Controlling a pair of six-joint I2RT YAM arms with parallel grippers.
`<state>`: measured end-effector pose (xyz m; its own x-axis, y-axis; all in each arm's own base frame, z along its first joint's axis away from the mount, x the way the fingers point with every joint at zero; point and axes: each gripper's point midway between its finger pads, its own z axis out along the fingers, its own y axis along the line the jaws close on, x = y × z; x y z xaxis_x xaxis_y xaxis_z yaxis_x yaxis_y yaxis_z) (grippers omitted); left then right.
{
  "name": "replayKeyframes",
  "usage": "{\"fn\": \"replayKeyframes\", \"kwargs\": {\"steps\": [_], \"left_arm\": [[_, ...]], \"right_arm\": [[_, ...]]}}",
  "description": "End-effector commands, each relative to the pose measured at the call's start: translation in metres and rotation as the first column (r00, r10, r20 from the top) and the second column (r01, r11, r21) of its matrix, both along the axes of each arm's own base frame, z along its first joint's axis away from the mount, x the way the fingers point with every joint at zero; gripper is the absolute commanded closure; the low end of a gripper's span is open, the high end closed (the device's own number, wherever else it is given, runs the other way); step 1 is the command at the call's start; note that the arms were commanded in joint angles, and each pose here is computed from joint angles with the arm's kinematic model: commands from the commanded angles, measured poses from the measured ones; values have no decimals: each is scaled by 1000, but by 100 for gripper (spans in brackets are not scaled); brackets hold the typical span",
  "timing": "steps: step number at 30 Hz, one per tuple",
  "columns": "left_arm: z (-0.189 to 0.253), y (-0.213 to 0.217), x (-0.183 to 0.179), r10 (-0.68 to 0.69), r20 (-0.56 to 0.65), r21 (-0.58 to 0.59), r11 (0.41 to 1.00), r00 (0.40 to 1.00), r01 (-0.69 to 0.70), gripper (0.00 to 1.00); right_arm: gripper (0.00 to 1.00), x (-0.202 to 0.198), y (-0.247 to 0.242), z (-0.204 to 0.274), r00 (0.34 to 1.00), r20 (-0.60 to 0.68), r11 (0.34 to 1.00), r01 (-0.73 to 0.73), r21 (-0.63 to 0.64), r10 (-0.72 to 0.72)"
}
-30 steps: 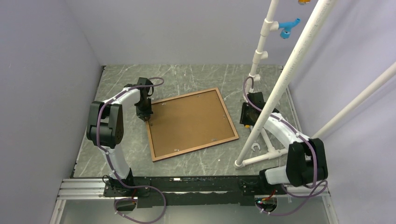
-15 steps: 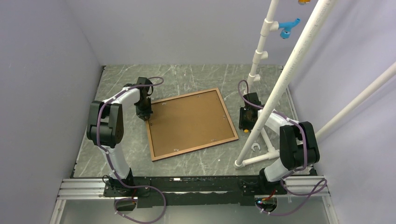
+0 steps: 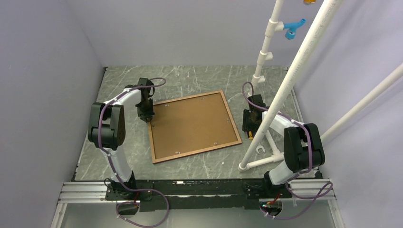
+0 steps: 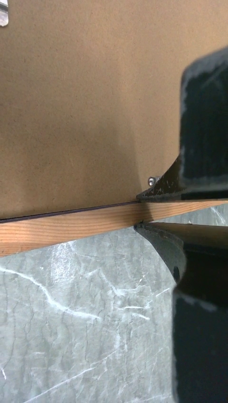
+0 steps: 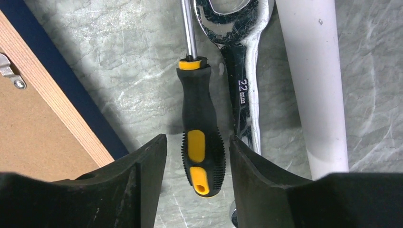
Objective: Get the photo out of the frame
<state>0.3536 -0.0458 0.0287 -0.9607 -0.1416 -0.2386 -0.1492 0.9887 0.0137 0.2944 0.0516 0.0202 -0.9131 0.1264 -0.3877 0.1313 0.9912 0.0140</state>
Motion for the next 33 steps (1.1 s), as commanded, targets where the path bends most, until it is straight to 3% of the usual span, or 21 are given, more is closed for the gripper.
{"fn": "replayKeyframes", "kwargs": {"steps": [1,4,11,16,20,24,33], "left_arm": [[14,3,13,-65,92,-13,998,994,66,72],[32,3,14,-73,160,-17,997,984,77,60],[82,-2,11,-106,338,-37,991,935,126,49],[122,-25,-4,-164,513,-84,967,842,240,42],[135,-73,-23,-286,558,-78,916,779,393,42],[129,-123,-54,-366,595,-121,839,715,530,25],[109,-178,-111,-441,652,-136,732,617,667,23]], "right_arm": [[45,18,-1,27,995,96,1000,12,-1,-12],[41,22,7,42,990,140,999,-11,37,5],[38,28,45,68,968,230,976,-143,166,103],[39,29,74,78,939,295,933,-256,251,178],[42,25,95,70,925,304,890,-323,321,226],[47,25,97,52,937,268,898,-307,314,226],[57,23,77,18,971,165,950,-209,230,173]]}}
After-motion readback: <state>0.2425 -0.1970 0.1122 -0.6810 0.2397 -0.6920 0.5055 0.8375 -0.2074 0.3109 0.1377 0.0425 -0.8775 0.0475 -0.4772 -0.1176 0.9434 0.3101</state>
